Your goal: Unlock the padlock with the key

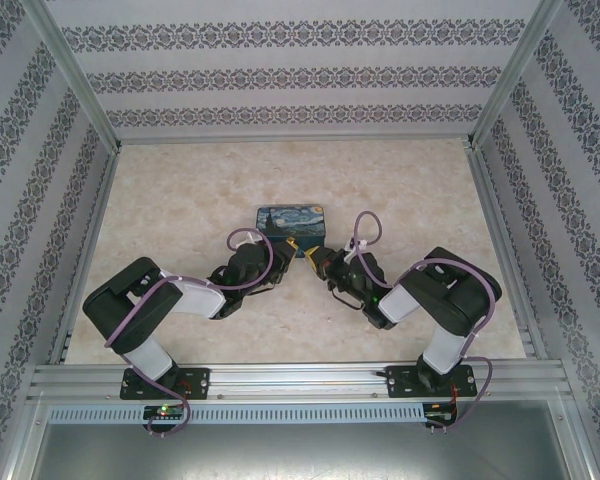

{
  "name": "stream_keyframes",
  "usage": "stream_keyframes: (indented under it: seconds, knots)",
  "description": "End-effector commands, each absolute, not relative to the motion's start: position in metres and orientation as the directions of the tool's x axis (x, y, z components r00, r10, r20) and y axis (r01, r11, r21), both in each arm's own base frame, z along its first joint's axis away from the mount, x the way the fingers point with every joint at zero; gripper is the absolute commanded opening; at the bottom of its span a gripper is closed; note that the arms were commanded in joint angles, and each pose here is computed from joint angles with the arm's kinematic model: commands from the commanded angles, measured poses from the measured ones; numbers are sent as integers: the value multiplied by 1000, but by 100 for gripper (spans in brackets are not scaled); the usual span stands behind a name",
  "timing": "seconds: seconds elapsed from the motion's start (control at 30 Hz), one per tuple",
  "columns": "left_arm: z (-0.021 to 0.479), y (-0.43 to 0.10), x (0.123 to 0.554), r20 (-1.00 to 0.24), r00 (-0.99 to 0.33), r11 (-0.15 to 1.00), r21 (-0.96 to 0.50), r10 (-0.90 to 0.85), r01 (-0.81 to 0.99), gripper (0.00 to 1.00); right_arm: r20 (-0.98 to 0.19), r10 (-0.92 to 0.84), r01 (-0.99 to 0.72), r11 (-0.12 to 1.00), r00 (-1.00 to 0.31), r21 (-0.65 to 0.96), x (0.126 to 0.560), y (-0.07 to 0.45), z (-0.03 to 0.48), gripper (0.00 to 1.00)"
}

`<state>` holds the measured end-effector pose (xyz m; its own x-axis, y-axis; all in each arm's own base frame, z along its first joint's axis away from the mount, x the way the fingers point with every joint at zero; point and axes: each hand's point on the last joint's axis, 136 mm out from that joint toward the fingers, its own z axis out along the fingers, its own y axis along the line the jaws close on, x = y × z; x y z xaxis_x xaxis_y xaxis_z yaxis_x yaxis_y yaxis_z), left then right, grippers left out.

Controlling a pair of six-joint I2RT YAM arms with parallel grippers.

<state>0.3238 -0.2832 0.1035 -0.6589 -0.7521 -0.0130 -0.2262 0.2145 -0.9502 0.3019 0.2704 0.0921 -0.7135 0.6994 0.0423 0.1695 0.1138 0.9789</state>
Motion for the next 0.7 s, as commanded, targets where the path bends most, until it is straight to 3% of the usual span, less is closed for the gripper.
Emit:
stream_keyframes:
  seconds: [0.0,0.37,0.67]
  knots:
    - [146,-337,285,39,-831,106,-987,-555,-117,0,-52,624,-4,77,-779,997,312,288,132,0]
    - [151,-336,280,58,-838,91,-988,-543,-127,0,-110,593,-49,118,-797,992,319,285,138,0]
    - [157,-339,285,64,-832,68,-990,-551,-121,0,-56,616,-4,85,-786,996,309,297,128,0]
